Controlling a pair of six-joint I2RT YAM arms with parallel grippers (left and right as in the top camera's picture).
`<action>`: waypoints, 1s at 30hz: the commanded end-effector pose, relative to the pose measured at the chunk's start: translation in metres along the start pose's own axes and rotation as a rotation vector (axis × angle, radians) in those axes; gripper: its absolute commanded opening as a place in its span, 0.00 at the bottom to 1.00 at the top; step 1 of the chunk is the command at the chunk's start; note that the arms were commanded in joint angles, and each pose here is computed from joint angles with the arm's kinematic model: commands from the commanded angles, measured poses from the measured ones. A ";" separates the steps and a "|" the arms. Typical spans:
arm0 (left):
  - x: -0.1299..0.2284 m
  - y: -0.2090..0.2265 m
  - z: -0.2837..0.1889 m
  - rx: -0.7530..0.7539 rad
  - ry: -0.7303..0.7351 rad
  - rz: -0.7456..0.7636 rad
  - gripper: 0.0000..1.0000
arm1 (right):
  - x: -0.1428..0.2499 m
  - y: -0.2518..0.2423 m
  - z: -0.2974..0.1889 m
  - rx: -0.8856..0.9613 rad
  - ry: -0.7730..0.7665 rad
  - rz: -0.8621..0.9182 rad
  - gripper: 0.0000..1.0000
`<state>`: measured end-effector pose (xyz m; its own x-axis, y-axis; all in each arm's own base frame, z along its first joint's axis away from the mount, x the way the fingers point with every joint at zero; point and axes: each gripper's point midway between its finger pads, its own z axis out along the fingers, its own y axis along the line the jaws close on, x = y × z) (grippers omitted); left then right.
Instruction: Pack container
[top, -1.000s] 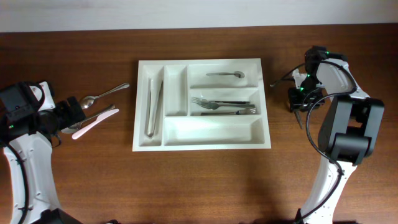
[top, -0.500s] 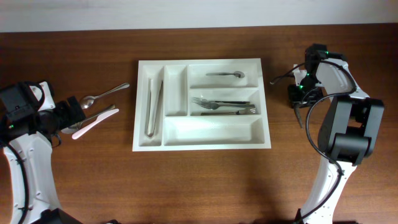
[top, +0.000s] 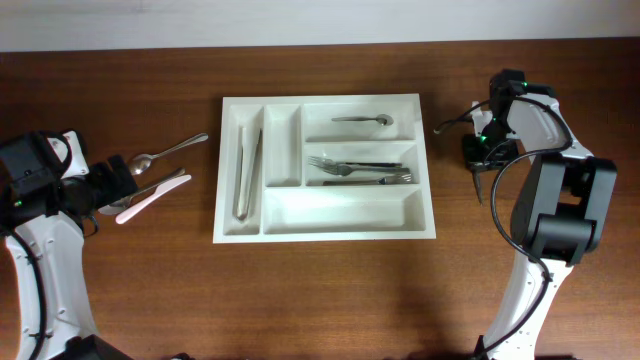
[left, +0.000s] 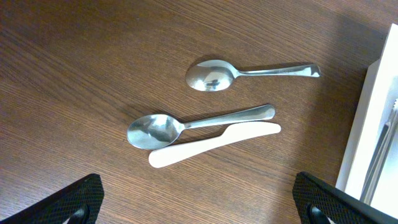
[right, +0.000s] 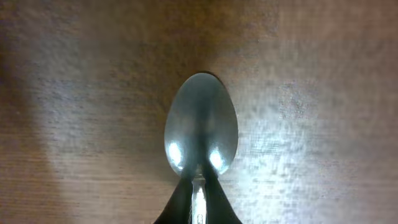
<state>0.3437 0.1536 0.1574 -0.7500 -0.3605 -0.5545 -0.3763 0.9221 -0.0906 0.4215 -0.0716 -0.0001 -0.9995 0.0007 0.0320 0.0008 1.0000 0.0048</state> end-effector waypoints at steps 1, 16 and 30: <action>-0.006 -0.002 -0.002 0.015 -0.014 -0.011 0.99 | -0.004 -0.001 -0.007 0.012 -0.003 0.061 0.04; -0.006 -0.002 -0.002 0.015 -0.014 -0.011 0.99 | -0.060 0.098 -0.164 -0.074 -0.369 -0.206 0.04; -0.006 -0.002 -0.002 0.015 -0.014 -0.011 0.99 | -0.057 0.077 -0.137 -0.070 -0.311 0.198 0.04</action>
<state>0.3437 0.1536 0.1574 -0.7500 -0.3605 -0.5545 -0.3763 0.9221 -0.0906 0.4884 0.0528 0.1503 -0.9391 -0.1213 -0.3215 -0.1369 0.9902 0.0262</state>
